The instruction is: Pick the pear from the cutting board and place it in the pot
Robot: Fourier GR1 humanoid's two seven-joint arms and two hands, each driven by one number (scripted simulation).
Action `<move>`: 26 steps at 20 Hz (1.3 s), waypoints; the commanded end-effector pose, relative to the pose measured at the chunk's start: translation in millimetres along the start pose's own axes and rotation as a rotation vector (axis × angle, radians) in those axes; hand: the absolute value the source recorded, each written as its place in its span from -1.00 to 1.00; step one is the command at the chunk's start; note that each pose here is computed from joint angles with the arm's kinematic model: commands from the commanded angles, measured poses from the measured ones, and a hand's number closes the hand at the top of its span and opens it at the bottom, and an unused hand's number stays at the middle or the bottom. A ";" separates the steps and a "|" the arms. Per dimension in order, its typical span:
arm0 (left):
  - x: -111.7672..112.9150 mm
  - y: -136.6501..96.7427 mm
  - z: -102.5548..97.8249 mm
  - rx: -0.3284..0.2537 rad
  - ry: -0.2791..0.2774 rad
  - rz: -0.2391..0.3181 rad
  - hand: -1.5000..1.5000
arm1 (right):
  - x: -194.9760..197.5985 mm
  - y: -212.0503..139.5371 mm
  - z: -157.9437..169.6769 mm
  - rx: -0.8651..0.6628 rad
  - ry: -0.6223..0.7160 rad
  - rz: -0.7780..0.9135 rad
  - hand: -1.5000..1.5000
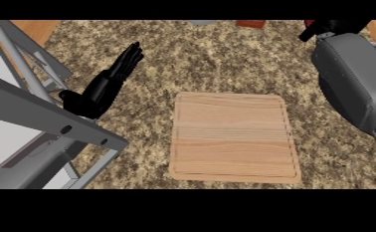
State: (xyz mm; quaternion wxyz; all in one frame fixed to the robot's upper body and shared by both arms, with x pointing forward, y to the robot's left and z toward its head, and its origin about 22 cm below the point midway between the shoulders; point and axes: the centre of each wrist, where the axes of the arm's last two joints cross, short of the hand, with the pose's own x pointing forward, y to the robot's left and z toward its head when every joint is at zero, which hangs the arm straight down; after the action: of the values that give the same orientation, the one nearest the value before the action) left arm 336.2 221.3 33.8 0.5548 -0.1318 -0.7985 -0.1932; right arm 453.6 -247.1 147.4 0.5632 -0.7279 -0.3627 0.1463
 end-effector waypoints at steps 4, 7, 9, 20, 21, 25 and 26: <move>-36.2 -6.7 51.7 0.352 0.218 0.041 0.00 | -8.1 -1.6 -18.3 -0.058 0.163 0.039 1.00; -37.2 -2.3 60.7 0.370 0.209 0.038 0.00 | -19.1 -2.7 -30.0 -0.053 0.201 0.041 1.00; -30.4 6.0 52.6 0.389 0.209 0.037 0.00 | -35.6 2.9 -38.2 -0.074 0.206 0.041 1.00; -27.5 -1.4 57.8 0.438 0.220 0.051 0.00 | -104.3 33.1 -54.5 -0.027 0.255 0.040 1.00; -36.6 -9.2 79.8 0.426 0.248 0.041 0.00 | -110.0 33.2 -56.7 -0.007 0.260 0.042 1.00; -31.8 -1.9 73.9 0.432 0.238 0.027 0.00 | -121.8 38.2 -58.2 0.077 0.276 0.014 1.00; -29.5 2.5 74.9 0.442 0.218 0.020 0.00 | -138.2 56.6 -48.1 0.107 0.282 0.021 1.00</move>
State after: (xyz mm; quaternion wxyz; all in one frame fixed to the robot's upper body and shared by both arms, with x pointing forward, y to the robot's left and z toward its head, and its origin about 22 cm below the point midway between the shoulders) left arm 315.2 252.1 27.8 0.5681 -0.0836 -0.8049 -0.1493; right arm 421.5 -368.3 104.2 0.6203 -0.7334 -0.2696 0.0683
